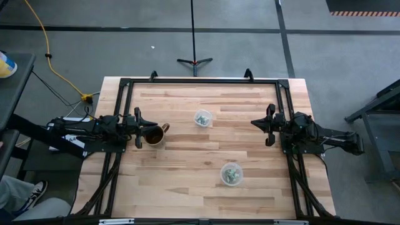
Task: Pick and place Stevia / Truvia into bins
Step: Return to Home Position
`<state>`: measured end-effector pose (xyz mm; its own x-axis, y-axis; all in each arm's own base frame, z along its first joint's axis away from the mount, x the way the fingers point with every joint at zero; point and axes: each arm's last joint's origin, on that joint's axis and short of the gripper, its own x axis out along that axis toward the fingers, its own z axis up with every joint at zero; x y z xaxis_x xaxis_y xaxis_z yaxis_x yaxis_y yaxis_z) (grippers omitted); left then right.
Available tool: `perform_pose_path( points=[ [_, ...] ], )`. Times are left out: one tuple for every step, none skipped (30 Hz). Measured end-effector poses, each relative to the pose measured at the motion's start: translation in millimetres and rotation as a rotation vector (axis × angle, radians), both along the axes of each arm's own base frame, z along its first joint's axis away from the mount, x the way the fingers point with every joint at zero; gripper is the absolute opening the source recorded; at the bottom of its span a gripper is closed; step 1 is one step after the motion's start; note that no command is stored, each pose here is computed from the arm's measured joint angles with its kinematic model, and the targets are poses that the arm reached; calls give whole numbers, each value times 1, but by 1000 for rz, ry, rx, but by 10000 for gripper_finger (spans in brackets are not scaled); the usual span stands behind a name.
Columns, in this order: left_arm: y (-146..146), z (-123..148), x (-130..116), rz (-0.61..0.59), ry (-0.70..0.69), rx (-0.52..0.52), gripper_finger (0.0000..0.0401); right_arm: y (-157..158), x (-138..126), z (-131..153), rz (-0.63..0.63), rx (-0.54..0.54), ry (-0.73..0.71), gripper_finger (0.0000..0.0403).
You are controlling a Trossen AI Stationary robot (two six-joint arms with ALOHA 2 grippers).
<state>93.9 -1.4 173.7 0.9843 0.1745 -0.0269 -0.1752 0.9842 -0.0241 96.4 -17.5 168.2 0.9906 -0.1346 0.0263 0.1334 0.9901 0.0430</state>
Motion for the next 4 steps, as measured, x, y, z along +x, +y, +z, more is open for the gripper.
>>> perform_pose_path(
  points=[
    [0,0,0,0,0,0,85,0,0,0,0,0,0,0],
    [0,0,0,0,0,0,85,0,0,0,0,0,0,0],
    [0,0,0,0,0,0,85,0,0,0,0,0,0,0],
    [0,0,0,0,0,0,85,0,0,0,0,0,0,0]
  ],
)
